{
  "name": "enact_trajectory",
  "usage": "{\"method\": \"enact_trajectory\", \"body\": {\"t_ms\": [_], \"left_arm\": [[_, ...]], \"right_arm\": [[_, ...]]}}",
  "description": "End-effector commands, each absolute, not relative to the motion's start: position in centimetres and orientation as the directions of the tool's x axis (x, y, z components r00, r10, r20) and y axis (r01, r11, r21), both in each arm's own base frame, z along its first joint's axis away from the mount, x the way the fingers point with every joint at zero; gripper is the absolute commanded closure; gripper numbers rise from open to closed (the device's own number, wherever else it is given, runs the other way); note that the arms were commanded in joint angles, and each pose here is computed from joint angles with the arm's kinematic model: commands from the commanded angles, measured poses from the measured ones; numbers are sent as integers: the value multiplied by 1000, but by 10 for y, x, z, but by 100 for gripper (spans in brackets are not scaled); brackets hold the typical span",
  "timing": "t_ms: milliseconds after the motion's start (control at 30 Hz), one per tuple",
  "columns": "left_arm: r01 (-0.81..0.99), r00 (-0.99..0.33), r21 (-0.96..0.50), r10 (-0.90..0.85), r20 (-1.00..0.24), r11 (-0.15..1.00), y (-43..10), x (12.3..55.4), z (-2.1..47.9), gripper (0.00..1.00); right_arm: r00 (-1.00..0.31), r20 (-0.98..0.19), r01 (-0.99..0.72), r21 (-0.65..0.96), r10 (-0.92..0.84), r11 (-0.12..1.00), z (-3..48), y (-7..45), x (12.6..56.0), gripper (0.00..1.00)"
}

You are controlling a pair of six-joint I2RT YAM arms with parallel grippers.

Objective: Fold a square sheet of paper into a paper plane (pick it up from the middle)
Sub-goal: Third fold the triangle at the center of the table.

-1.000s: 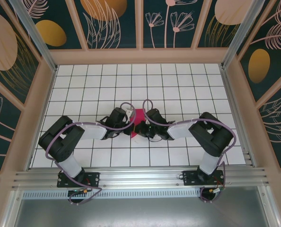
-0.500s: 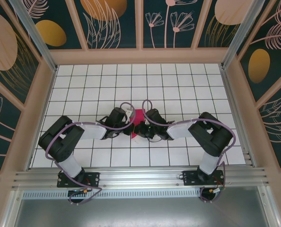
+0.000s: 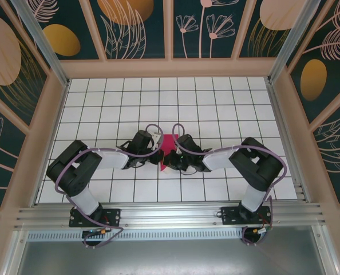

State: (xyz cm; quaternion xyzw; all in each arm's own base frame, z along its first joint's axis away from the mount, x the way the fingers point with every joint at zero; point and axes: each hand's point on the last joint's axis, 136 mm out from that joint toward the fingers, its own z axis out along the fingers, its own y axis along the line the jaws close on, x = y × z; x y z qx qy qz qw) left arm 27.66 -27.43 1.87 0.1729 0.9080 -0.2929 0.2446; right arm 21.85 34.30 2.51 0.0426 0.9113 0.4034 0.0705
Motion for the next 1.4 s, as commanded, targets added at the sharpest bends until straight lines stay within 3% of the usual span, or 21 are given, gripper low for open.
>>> {"method": "enact_trajectory", "body": {"t_ms": [0, 400, 667, 900, 1367], "left_arm": [[447, -835, -479, 159, -527, 755, -276, 271, 18, 100], [435, -858, -502, 175, -483, 748, -275, 260, 6, 100], [432, -860, -508, 172, -480, 745, -273, 255, 3, 100], [434, -860, -508, 174, -480, 744, -273, 255, 3, 100], [441, -858, -519, 173, -484, 733, -275, 255, 6, 100]], "right_arm": [[-987, -89, 26, 728, 133, 685, 26, 338, 211, 89], [-993, -41, 54, 663, 108, 747, 2, 318, 188, 90], [-988, -124, -30, 725, 87, 688, 43, 341, 199, 89], [-989, -112, -26, 762, 92, 646, 47, 353, 194, 88], [-998, -19, 29, 624, 52, 781, 1, 323, 165, 89]]}}
